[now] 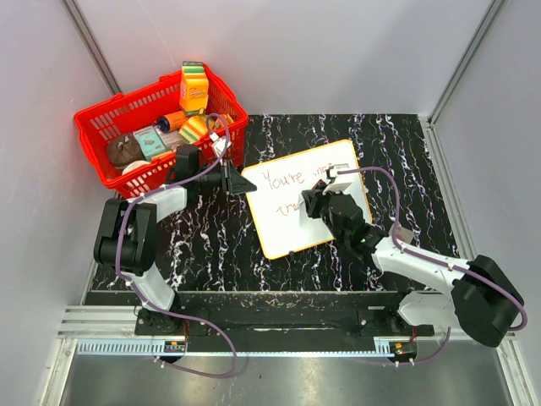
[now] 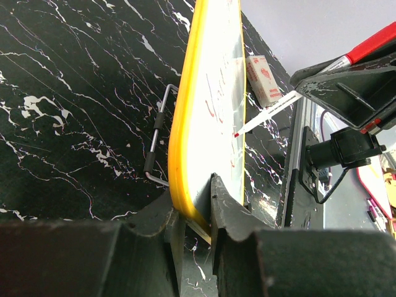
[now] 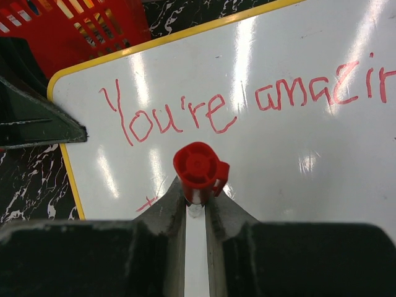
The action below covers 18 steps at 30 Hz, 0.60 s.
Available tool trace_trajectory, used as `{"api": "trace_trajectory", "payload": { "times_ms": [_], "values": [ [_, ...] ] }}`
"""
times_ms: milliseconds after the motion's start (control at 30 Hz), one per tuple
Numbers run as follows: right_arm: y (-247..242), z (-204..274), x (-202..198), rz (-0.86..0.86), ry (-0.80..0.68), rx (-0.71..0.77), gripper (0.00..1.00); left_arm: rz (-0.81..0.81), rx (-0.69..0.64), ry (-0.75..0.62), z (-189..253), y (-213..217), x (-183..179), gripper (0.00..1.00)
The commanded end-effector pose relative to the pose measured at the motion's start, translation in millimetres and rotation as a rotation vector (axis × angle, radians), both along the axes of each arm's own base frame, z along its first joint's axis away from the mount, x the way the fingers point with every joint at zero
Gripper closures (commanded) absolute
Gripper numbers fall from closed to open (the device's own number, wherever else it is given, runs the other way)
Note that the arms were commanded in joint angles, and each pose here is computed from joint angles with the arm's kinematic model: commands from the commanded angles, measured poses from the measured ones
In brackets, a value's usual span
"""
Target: Write a sentence on the whiteboard
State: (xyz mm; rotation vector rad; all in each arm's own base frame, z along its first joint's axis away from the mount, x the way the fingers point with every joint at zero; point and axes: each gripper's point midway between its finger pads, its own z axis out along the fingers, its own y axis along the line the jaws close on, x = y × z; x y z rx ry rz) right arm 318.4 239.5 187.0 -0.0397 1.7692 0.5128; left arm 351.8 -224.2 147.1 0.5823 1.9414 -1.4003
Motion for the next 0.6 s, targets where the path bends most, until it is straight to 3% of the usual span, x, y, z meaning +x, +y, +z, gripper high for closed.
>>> {"api": "trace_trajectory", "payload": {
  "times_ms": [0, 567],
  "values": [
    [-8.6, -3.3, -1.6, -0.02, 0.011, -0.009, 1.0, -0.056, 0.115, -0.069, -44.6, -12.3, -13.2, 1.0],
    [-17.7, 21.6, 14.1, -0.107, -0.048, -0.001, 1.0, -0.056, 0.115, -0.069, -44.6, -12.3, -13.2, 1.0]
  ]
}}
